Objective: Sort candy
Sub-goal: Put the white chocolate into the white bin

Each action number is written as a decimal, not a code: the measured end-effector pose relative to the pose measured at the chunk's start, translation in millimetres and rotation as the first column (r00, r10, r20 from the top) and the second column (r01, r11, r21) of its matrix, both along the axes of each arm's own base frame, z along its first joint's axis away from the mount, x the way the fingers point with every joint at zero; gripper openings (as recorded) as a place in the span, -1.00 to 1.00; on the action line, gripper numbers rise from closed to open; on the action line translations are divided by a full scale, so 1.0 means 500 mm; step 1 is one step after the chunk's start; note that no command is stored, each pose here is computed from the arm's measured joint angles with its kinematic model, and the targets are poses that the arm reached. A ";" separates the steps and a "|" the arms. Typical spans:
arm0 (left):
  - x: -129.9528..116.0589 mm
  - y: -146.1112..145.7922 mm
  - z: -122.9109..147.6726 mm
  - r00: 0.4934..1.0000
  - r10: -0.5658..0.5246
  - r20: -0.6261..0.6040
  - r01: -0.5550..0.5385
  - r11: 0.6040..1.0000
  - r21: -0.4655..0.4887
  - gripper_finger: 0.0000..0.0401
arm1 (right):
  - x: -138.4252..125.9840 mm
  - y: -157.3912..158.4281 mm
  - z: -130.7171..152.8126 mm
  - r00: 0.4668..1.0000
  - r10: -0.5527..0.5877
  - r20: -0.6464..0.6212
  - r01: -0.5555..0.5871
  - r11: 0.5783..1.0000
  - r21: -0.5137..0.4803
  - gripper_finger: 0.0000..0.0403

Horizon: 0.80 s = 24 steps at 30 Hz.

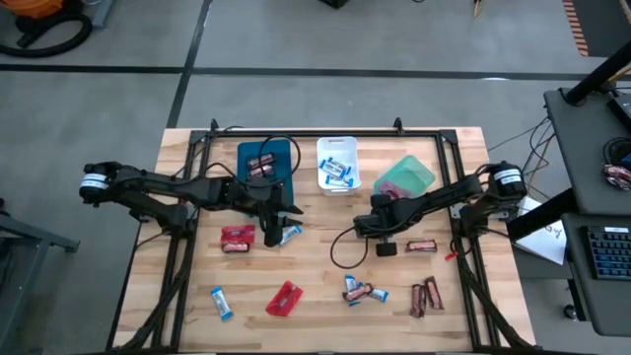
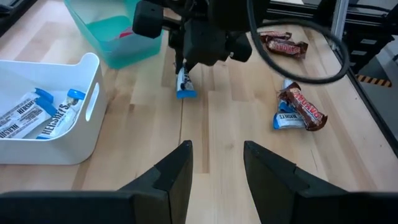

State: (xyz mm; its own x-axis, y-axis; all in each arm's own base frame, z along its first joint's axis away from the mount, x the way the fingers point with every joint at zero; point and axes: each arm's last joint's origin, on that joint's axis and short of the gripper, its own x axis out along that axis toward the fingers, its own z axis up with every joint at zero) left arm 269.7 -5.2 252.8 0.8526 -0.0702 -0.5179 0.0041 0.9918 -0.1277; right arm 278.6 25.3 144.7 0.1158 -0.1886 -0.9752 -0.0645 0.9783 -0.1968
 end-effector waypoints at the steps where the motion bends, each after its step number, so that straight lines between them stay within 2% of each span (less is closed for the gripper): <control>1: 0.000 0.000 0.000 1.000 0.000 0.000 0.000 1.000 0.000 -0.37 | 0.001 0.000 0.006 1.000 -0.001 0.007 0.001 1.000 0.000 -0.87; 7: 0.000 0.000 0.000 1.000 0.000 -0.005 0.000 1.000 0.000 -0.37 | 0.032 0.002 0.073 0.993 0.021 0.120 -0.022 1.000 0.004 -0.84; 9: -0.003 0.000 -0.004 1.000 0.000 -0.028 0.000 1.000 0.000 -0.37 | 0.048 0.000 0.100 0.986 0.048 0.163 -0.045 0.999 -0.025 -0.84; 12: -0.010 0.000 -0.008 0.997 0.008 -0.081 -0.008 1.000 -0.006 -0.37 | 0.073 -0.016 0.145 0.973 0.090 0.213 -0.064 0.990 -0.125 -0.85; 16: -0.033 0.001 -0.014 0.981 0.049 -0.188 -0.055 0.998 -0.026 -0.37 | 0.103 -0.061 0.203 0.955 0.128 0.268 -0.056 0.964 -0.259 -0.85; 20: -0.059 0.000 -0.017 0.954 0.098 -0.284 -0.117 0.992 -0.051 -0.37 | 0.119 -0.127 0.245 0.941 0.132 0.313 -0.028 0.949 -0.315 -0.85; 24: -0.081 -0.005 -0.017 0.931 0.107 -0.350 -0.138 0.988 -0.065 -0.37 | 0.121 -0.202 0.263 0.930 0.137 0.340 -0.008 0.936 -0.352 -0.85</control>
